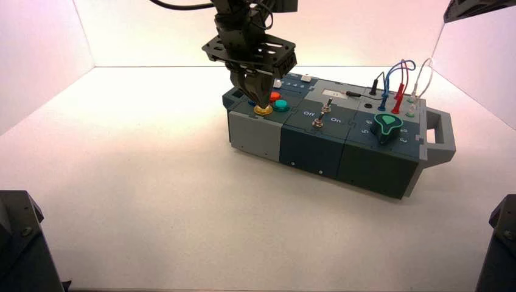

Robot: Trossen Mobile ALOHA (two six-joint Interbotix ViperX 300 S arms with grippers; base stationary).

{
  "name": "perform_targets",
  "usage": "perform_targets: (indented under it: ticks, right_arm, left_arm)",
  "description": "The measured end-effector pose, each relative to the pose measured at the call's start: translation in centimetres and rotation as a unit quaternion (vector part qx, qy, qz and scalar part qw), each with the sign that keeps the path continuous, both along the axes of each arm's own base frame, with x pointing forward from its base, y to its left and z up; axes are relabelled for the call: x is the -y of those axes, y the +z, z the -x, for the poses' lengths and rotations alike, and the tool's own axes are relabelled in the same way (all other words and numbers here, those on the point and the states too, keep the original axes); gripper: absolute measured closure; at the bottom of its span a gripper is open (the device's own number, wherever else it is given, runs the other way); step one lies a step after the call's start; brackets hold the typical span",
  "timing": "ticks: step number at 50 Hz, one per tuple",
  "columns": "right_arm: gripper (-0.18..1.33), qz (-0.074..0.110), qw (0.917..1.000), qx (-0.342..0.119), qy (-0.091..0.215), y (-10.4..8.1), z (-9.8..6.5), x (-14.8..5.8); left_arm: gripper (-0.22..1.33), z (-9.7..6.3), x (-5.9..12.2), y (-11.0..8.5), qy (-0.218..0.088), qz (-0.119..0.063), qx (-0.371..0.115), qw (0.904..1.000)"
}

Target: Push the yellow button with the left gripper.

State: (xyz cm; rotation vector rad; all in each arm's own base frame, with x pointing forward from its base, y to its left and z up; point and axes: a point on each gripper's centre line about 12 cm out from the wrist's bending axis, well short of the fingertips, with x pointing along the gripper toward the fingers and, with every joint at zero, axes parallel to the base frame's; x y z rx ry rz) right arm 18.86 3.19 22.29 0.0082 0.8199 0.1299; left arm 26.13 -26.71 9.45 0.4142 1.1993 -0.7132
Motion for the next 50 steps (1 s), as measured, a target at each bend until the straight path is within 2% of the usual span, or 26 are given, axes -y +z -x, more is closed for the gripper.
perform_targets:
  ticks: [50]
  right_arm:
    - [1.29, 0.000, 1.0000, 0.002, 0.000, 0.09, 0.04, 0.01]
  left_arm:
    - [1.27, -0.53, 0.44, -0.75, -0.005, -0.006, 0.000, 1.0000]
